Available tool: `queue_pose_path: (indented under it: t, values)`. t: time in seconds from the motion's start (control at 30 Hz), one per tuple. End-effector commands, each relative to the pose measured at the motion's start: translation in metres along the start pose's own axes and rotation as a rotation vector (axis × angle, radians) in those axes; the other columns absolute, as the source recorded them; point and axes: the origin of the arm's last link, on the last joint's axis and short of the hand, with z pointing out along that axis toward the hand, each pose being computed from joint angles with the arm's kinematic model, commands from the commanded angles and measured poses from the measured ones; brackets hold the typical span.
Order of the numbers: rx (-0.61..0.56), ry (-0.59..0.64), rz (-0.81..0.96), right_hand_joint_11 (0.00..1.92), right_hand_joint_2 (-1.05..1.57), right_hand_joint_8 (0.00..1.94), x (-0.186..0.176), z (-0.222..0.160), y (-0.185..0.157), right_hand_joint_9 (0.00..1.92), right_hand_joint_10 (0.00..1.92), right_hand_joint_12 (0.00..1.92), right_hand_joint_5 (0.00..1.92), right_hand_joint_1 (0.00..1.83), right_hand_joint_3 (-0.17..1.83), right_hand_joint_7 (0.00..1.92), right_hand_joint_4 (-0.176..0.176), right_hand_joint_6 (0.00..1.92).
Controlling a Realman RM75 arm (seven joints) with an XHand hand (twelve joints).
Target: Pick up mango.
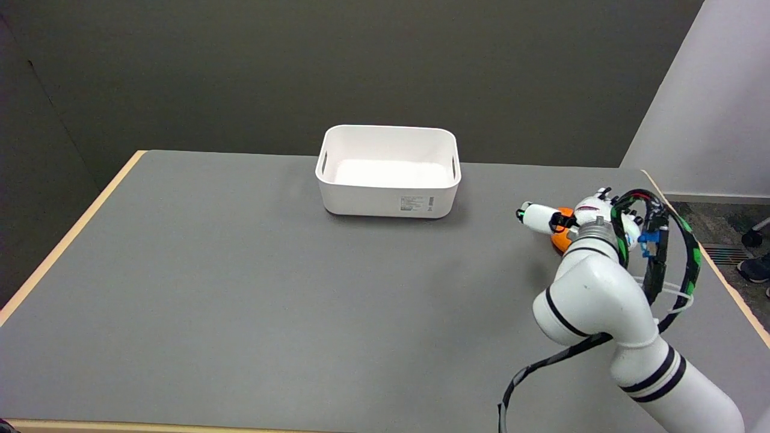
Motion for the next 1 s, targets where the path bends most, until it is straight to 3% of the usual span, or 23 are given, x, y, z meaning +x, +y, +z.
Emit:
queue_pose_path:
  t: [0.03, 0.1, 0.27, 0.4, 0.6, 0.67, 0.8, 1.0]
  values:
    - [0.081, -0.010, 0.320, 0.00, 0.59, 0.00, -0.038, -0.005, 0.004, 0.00, 0.00, 0.53, 0.00, 0.33, 0.76, 0.00, -0.171, 0.00]
    - [0.122, -0.025, 0.328, 0.00, 0.54, 0.00, -0.042, -0.004, -0.003, 0.00, 0.00, 0.53, 0.00, 0.35, 0.86, 0.00, -0.171, 0.00]
    - [0.184, -0.041, 0.330, 0.00, 0.61, 0.00, -0.050, 0.004, -0.014, 0.00, 0.01, 0.65, 0.00, 0.46, 0.91, 0.00, -0.166, 0.00]
    - [0.169, -0.041, 0.320, 0.00, 0.63, 0.00, -0.058, 0.013, -0.014, 0.00, 0.13, 0.78, 0.00, 0.48, 0.90, 0.00, -0.163, 0.00]
    - [0.084, 0.008, 0.295, 0.00, 0.65, 0.04, -0.064, 0.035, -0.002, 0.00, 0.26, 0.80, 0.00, 0.51, 0.89, 0.00, -0.155, 0.00]
    - [0.073, 0.032, 0.285, 0.00, 0.64, 0.05, -0.062, 0.039, 0.000, 0.00, 0.24, 0.72, 0.00, 0.53, 0.96, 0.00, -0.154, 0.00]
    - [0.075, 0.071, 0.276, 0.00, 0.67, 0.00, -0.056, 0.041, 0.001, 0.00, 0.20, 0.61, 0.00, 0.51, 0.82, 0.00, -0.150, 0.00]
    - [0.092, 0.084, 0.275, 0.00, 0.65, 0.00, -0.051, 0.044, 0.000, 0.00, 0.16, 0.54, 0.00, 0.51, 0.82, 0.00, -0.148, 0.00]
